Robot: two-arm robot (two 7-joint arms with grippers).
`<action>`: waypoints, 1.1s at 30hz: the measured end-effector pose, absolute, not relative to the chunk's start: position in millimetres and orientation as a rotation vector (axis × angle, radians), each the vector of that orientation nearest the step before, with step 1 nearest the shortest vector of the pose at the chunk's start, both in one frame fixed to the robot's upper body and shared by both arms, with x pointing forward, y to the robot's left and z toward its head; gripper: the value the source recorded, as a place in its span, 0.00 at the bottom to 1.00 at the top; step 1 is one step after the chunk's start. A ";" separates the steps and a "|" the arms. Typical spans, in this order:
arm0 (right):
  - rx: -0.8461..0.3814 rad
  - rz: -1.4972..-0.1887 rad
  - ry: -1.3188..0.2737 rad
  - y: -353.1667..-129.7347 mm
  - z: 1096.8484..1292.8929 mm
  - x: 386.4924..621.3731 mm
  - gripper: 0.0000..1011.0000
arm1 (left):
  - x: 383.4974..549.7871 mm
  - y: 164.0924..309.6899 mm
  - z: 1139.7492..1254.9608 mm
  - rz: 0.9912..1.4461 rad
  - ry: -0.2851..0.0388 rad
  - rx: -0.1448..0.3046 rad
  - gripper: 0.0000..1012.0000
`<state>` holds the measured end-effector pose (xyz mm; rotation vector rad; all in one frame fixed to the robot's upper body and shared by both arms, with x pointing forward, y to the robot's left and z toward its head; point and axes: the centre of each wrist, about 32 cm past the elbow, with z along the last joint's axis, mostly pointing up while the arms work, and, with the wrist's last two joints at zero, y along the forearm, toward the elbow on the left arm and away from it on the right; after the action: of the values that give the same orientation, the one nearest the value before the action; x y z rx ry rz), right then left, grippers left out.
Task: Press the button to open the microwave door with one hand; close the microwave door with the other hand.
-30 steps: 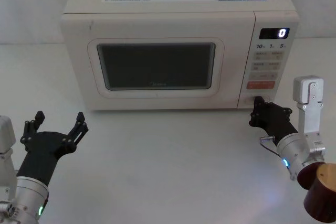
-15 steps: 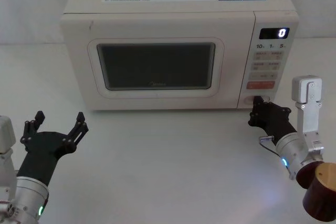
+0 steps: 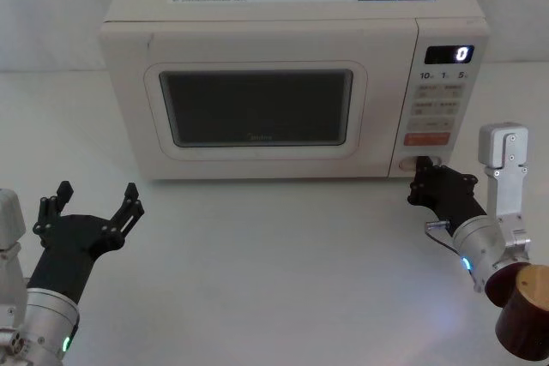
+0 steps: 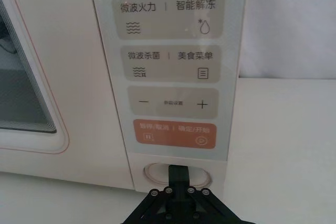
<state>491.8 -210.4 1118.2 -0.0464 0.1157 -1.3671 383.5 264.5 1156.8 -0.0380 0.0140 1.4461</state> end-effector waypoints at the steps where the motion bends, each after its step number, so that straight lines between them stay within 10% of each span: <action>1: -0.046 -1.368 0.115 -210.7 1118.2 491.8 0.00 | 383.5 264.5 1156.8 1.446 0.014 -0.038 0.99; 33: -0.027 -1.368 0.104 -206.2 1118.5 499.6 0.00 | 383.5 264.5 1156.8 1.446 0.014 -0.038 0.99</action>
<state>499.6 -206.2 1118.5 -0.0274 0.1045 -1.3677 383.5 264.5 1156.8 -0.0380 0.0140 1.4460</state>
